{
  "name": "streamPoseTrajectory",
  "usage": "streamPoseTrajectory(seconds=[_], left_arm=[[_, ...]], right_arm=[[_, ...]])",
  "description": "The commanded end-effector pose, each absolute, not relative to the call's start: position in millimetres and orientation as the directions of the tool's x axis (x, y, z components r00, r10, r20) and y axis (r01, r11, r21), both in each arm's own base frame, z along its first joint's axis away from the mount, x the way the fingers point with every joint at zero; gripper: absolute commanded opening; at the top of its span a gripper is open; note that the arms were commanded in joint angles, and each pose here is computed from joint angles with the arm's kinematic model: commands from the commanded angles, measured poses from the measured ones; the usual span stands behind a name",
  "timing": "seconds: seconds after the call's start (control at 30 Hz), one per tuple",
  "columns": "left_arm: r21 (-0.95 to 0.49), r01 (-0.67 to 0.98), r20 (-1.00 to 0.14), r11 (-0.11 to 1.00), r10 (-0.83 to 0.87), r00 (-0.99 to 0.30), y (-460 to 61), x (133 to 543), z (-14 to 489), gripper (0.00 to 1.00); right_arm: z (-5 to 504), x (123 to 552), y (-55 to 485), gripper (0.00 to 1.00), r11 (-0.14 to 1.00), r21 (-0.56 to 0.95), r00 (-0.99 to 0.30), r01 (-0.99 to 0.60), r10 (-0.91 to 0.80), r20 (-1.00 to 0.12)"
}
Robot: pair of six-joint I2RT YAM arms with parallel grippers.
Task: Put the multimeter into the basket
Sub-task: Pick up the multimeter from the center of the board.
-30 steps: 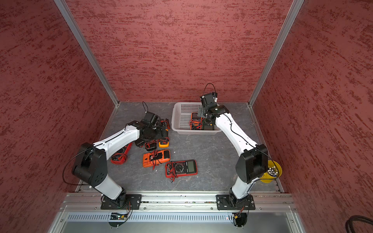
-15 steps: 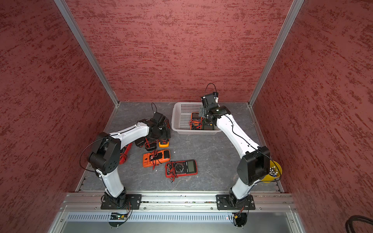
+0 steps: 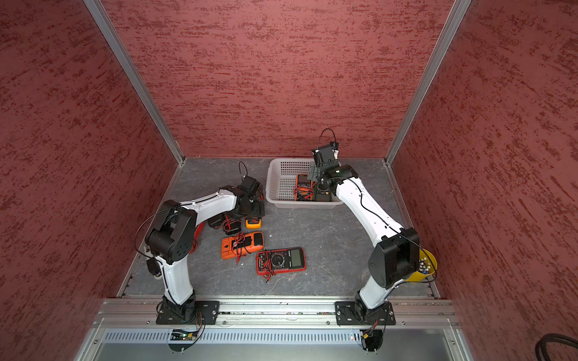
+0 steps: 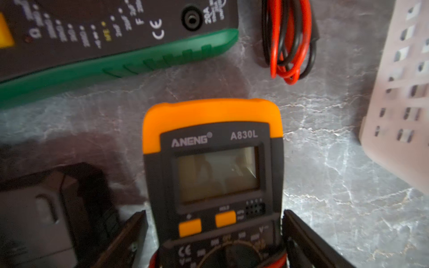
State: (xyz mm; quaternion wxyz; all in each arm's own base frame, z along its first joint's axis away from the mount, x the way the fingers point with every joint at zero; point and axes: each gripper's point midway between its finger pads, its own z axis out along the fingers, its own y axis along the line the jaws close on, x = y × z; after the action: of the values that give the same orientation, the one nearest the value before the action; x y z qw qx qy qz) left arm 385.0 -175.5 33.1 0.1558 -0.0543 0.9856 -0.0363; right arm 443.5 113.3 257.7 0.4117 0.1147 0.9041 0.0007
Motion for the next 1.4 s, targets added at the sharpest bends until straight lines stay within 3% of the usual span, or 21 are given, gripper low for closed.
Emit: streamPoseTrajectory(seconds=[0.0,0.07,0.5,0.6,0.97,1.37], left_arm=[[-0.053,-0.092,-0.312,0.994,-0.104,-0.944,-174.2,390.4,27.5,0.85],[-0.055,-0.092,-0.315,0.994,-0.104,-0.943,-174.4,391.0,26.1,0.79],[-0.085,-0.146,-0.385,0.986,-0.168,-0.907,-161.5,393.5,65.9,0.05],[-0.101,-0.170,-0.414,0.980,-0.197,-0.889,-155.0,394.0,84.6,0.00],[-0.205,-0.199,-0.568,0.958,-0.282,-0.773,-129.7,405.4,180.8,0.00],[-0.331,0.005,-0.666,0.944,-0.229,-0.710,-191.1,456.7,260.7,0.00]], right_arm=[[273.6,446.5,114.3,0.99,0.975,0.120,-0.601,0.188,0.210,-0.771],[273.9,447.0,115.0,0.99,0.975,0.120,-0.602,0.185,0.209,-0.771],[278.6,445.3,119.1,0.99,0.979,0.135,-0.597,0.153,0.201,-0.777],[281.3,444.4,120.9,0.99,0.980,0.146,-0.590,0.138,0.200,-0.783],[290.2,441.7,123.1,0.99,0.981,0.157,-0.580,0.112,0.192,-0.791],[304.4,432.6,113.2,0.99,0.963,0.221,-0.503,0.157,0.271,-0.821]])
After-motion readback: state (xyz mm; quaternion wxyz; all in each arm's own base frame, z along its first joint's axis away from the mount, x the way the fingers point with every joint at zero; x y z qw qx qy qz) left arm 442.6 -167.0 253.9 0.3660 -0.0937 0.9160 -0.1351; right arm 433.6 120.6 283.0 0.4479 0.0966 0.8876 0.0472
